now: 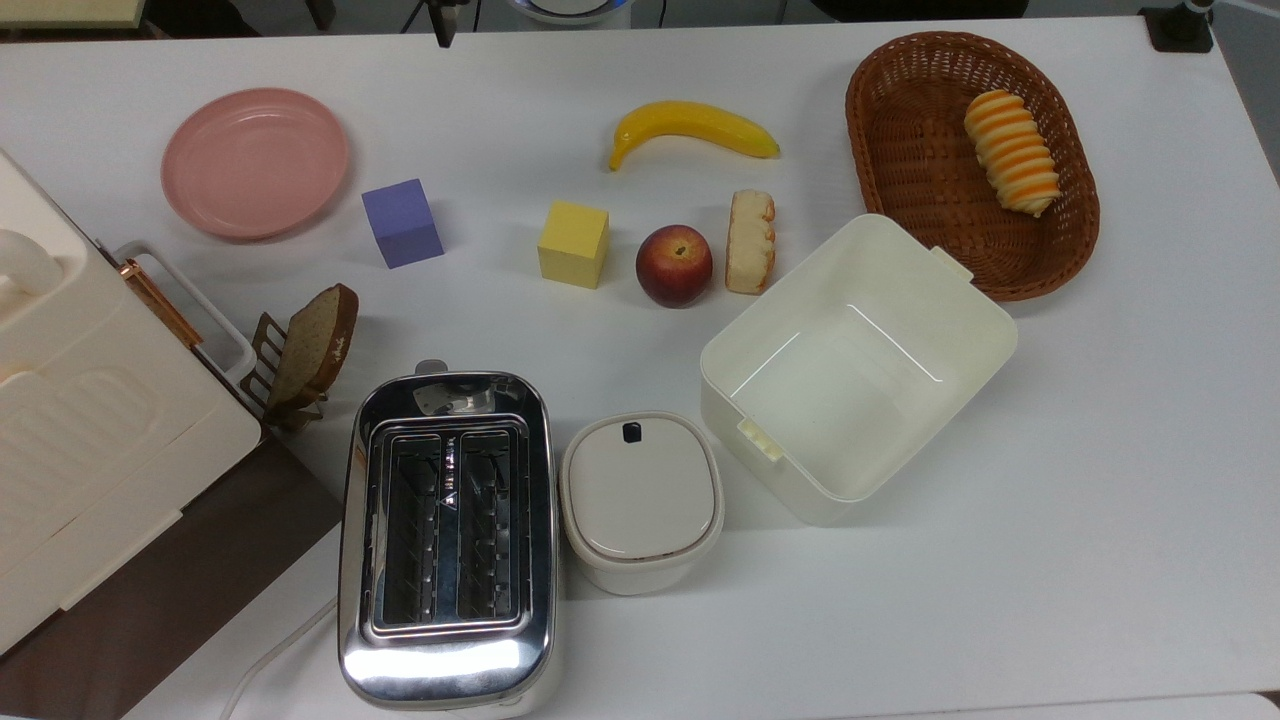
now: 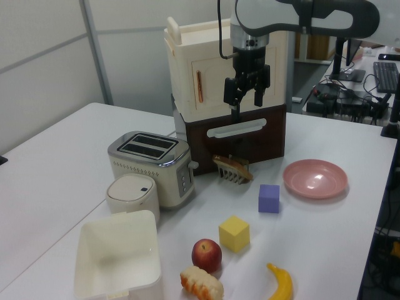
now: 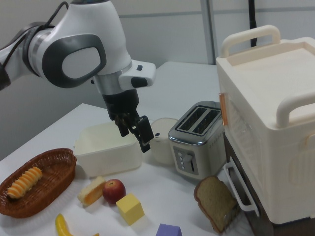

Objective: Put the purple cube on a plate
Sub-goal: 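Move the gripper over the purple cube and lower it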

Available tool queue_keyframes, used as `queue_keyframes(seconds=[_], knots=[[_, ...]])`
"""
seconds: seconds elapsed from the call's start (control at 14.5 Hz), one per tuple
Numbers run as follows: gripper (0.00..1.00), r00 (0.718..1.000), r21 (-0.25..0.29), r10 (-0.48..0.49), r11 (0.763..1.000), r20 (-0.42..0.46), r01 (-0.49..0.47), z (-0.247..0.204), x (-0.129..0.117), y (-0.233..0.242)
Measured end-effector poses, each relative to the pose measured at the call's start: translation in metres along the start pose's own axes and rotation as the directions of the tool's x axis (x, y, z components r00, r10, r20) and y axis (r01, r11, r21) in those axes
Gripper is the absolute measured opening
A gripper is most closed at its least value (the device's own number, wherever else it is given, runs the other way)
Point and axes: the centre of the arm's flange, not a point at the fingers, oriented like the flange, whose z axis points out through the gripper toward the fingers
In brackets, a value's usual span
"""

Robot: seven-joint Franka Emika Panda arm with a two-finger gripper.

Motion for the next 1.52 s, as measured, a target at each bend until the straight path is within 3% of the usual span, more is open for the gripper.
queue_keyframes(seconds=[0.69, 1.04, 1.31, 1.52], knots=[[1.0, 0.996, 0.002, -0.025, 1.0, 0.089, 0.025, 0.018, -0.004, -0.003], [1.0, 0.953, 0.042, -0.245, 0.97, 0.179, 0.241, 0.034, -0.013, 0.001], [1.0, 0.927, 0.052, -0.315, 0.949, 0.202, 0.311, 0.105, 0.0, 0.016], [1.0, 0.929, 0.011, -0.33, 0.943, 0.169, 0.333, 0.175, 0.007, 0.059]])
